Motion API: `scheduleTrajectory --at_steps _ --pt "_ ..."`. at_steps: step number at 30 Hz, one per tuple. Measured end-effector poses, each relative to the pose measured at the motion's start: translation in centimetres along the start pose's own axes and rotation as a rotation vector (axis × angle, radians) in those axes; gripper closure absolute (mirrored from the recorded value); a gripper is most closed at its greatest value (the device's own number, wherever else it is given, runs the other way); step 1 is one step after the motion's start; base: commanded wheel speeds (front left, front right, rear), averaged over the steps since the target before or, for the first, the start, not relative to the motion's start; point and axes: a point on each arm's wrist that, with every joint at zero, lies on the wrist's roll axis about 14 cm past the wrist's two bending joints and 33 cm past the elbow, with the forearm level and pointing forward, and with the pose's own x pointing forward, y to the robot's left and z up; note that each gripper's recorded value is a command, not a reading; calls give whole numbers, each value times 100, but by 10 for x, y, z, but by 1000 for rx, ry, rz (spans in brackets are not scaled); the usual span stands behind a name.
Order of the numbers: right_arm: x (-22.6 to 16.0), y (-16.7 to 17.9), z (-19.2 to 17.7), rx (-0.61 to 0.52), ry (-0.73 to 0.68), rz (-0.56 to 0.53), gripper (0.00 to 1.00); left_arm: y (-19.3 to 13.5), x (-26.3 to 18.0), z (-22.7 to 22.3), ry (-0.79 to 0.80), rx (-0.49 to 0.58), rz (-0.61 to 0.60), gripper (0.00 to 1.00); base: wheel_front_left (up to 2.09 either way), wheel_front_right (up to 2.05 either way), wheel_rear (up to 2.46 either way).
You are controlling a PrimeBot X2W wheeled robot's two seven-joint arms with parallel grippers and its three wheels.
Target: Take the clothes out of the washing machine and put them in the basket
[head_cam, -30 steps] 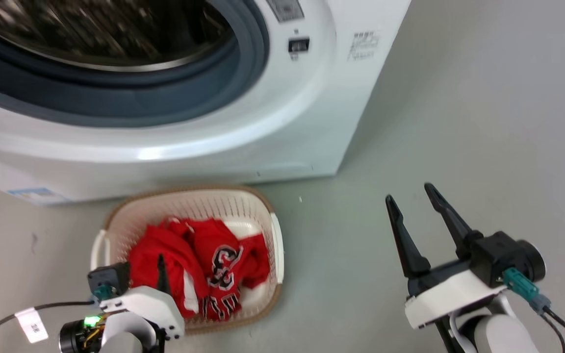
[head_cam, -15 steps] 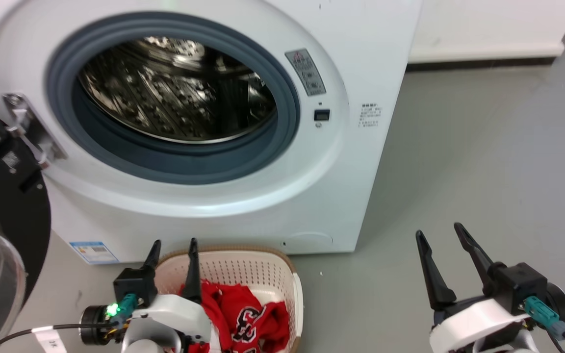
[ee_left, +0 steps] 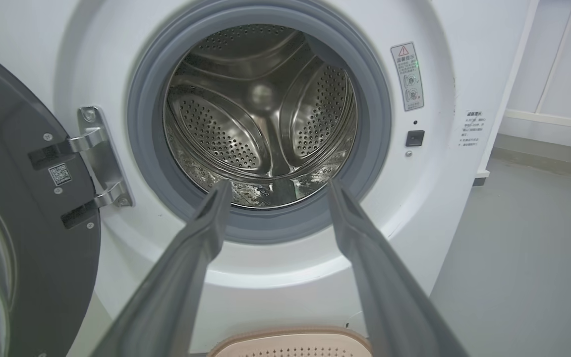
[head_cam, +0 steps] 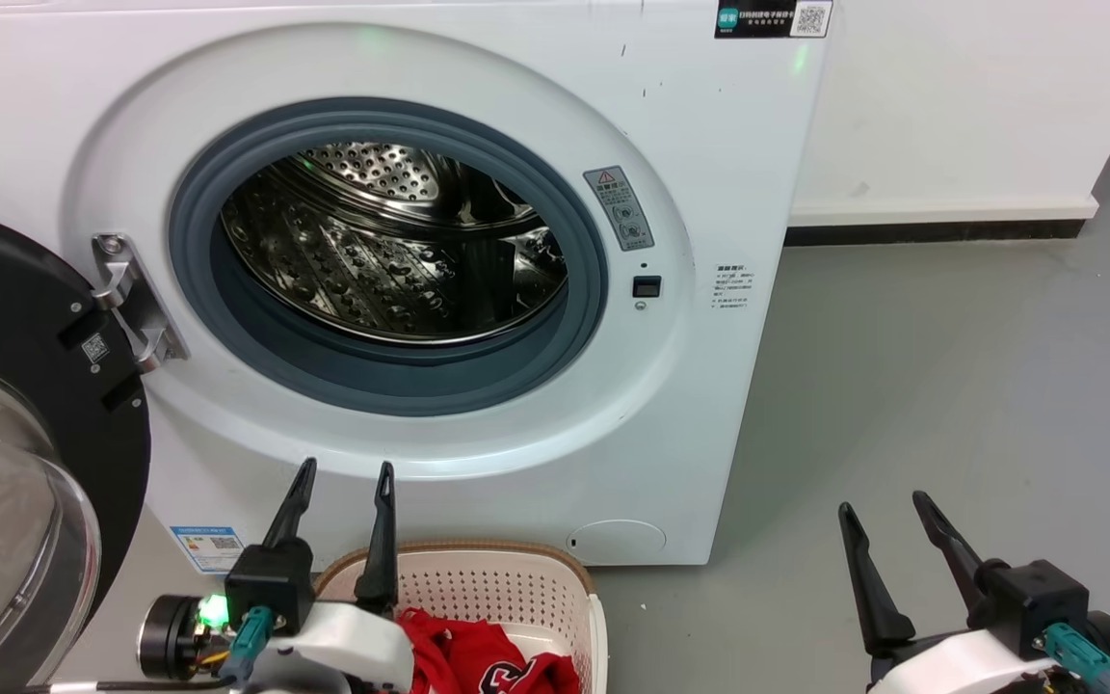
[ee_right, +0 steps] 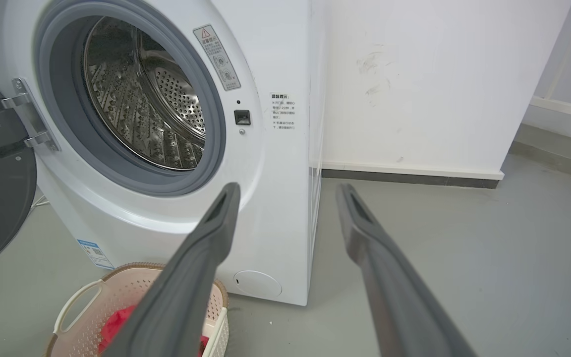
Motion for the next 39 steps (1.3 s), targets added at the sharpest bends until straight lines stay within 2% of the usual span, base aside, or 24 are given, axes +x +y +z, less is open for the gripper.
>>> scheduleTrajectory --at_steps 8,32,33,36,39 --pt "-4 -8 -1 -7 3 -25 0 8 -21 -11 52 -15 42 0 0 0 0" --pt "-3 -7 -8 7 28 -21 0 12 -19 -17 79 -21 50 0 0 0 0" --pt "-4 -7 -9 7 31 -22 100 11 -20 -19 86 -22 50 100 0 0 0" --pt "-6 -7 -19 11 62 -24 100 11 -25 -31 128 -27 52 100 0 0 0" --pt "-8 -8 -22 71 68 -32 100 15 -28 -40 165 -82 74 100 0 0 0"
